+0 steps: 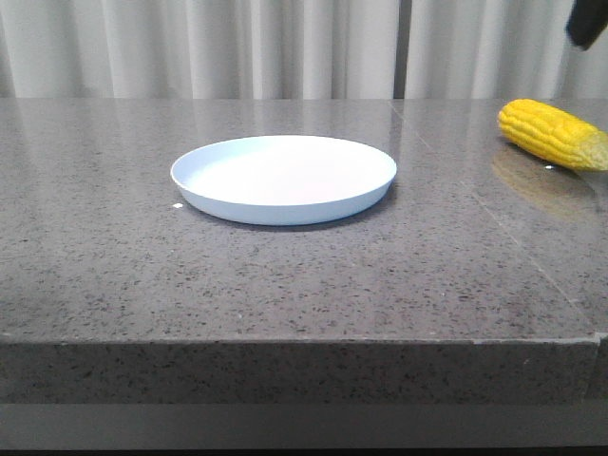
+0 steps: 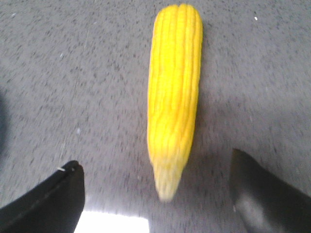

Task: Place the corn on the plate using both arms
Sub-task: 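Lower the right gripper onto the yellow corn cob and grasp it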

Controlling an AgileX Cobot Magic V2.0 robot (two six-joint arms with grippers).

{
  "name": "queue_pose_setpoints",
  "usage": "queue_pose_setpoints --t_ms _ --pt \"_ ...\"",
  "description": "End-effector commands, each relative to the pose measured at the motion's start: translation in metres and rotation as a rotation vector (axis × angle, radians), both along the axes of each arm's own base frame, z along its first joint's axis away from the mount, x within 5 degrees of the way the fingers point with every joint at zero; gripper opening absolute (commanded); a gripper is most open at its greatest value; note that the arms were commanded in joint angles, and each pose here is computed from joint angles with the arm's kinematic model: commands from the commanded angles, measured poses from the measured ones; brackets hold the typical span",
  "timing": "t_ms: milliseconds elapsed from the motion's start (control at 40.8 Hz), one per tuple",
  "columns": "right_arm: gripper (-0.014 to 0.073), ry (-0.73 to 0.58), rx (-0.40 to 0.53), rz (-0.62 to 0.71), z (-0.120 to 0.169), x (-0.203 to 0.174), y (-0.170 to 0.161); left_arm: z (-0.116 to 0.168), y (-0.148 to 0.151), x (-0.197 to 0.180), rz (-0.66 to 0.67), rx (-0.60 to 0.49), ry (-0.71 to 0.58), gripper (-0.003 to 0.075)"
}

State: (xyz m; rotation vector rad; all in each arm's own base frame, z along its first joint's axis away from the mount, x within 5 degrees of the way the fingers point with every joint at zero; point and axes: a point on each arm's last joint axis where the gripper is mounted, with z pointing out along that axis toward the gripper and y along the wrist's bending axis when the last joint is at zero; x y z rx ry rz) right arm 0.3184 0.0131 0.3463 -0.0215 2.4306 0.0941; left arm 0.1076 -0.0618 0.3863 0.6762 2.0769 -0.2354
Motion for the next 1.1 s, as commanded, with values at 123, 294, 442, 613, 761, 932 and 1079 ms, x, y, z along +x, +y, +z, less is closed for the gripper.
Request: queue_pose_setpoints --t_ms 123,294,442,613,761,932,1079 --pt "0.0628 -0.044 -0.064 0.008 0.001 0.05 -0.003 0.013 -0.002 0.001 -0.002 -0.051 -0.072 0.0473" --pt "0.0628 0.004 -0.067 0.01 -0.023 0.079 -0.002 0.013 -0.002 0.001 -0.002 -0.051 -0.072 0.0473" --pt "0.0628 0.04 -0.068 0.011 -0.041 0.095 -0.002 0.013 -0.002 0.001 -0.002 -0.051 -0.072 0.0473" --pt "0.0474 0.06 -0.068 0.012 -0.049 0.1 -0.002 0.013 -0.002 0.001 -0.002 -0.051 -0.072 0.0473" --pt "0.0231 0.052 -0.067 0.011 -0.048 0.1 -0.002 0.013 -0.002 0.001 -0.002 -0.051 -0.072 0.0473" --pt "0.023 0.016 -0.052 0.009 -0.034 0.095 -0.001 0.013 -0.002 0.001 -0.002 -0.051 -0.072 0.0473" --pt "0.023 -0.055 -0.023 0.039 -0.003 0.078 0.012 0.013 -0.002 0.001 -0.002 -0.051 -0.072 0.0473"
